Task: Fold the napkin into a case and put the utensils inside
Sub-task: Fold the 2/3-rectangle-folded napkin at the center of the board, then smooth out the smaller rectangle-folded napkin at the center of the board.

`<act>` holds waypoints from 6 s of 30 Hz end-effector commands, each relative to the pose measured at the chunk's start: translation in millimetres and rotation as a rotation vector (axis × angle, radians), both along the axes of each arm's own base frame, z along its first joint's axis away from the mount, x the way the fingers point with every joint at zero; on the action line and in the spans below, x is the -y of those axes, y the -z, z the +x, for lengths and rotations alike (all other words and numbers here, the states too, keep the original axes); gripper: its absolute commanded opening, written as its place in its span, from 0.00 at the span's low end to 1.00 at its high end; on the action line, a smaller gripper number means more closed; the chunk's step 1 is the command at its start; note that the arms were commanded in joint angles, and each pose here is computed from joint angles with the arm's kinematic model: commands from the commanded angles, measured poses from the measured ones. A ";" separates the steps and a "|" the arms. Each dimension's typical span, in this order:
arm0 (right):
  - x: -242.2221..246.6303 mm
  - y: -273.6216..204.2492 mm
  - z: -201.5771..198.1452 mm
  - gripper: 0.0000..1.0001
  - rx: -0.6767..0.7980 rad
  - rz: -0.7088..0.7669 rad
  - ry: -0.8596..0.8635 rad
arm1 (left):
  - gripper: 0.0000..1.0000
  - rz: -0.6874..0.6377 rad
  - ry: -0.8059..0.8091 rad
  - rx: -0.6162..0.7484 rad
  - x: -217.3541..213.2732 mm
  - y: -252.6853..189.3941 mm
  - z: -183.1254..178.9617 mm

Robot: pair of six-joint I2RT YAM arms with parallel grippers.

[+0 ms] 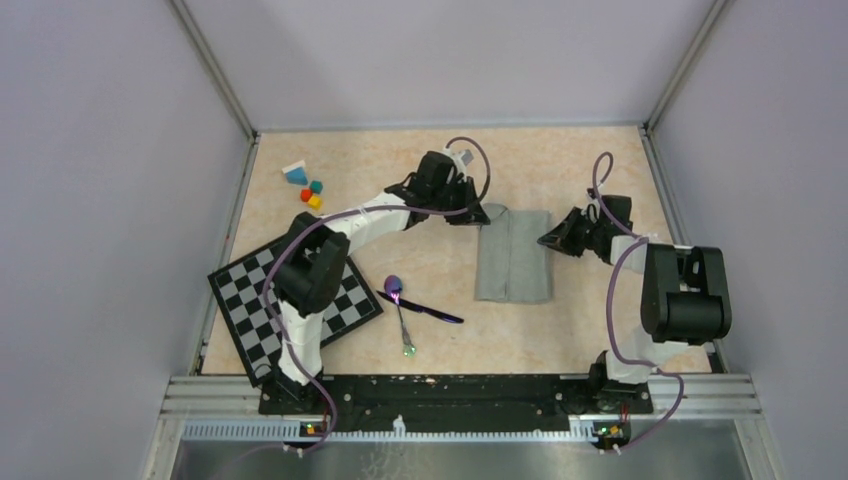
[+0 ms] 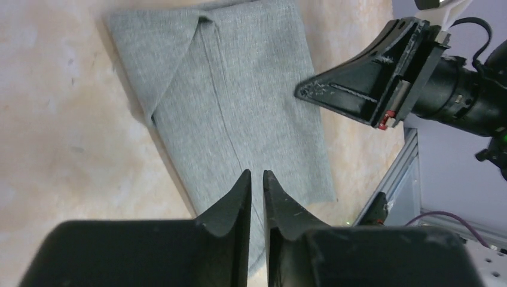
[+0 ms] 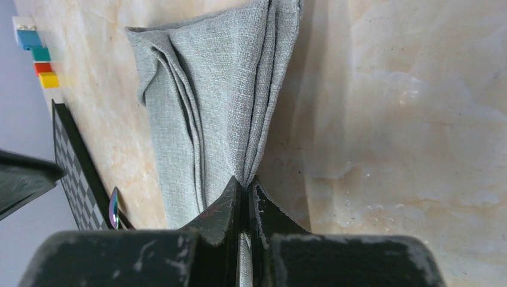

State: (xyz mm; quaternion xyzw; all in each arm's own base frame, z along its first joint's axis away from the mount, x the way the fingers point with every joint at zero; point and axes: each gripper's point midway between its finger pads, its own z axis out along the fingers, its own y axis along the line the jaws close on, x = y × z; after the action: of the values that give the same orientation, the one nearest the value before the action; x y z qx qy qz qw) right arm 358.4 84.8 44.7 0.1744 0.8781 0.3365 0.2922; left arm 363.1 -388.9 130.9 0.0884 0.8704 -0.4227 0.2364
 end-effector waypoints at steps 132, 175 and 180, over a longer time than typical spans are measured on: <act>-115.4 -41.9 30.3 0.69 0.016 -0.034 -0.153 | 0.18 0.155 0.002 -0.151 -26.0 123.5 -72.3; -168.2 -74.8 -36.4 0.58 0.023 0.070 -0.425 | 0.53 -0.095 -0.055 0.008 -65.3 8.2 -34.3; -157.7 -53.6 -63.1 0.20 -0.022 0.065 -0.425 | 0.31 -0.169 -0.016 0.040 -36.8 -11.8 2.7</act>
State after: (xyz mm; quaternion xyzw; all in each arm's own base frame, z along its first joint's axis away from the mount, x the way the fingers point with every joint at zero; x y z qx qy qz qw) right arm 311.9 251.5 103.4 0.0013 0.8853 0.4189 0.2017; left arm 336.8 -322.1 107.2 0.0372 0.8656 -0.4387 0.2384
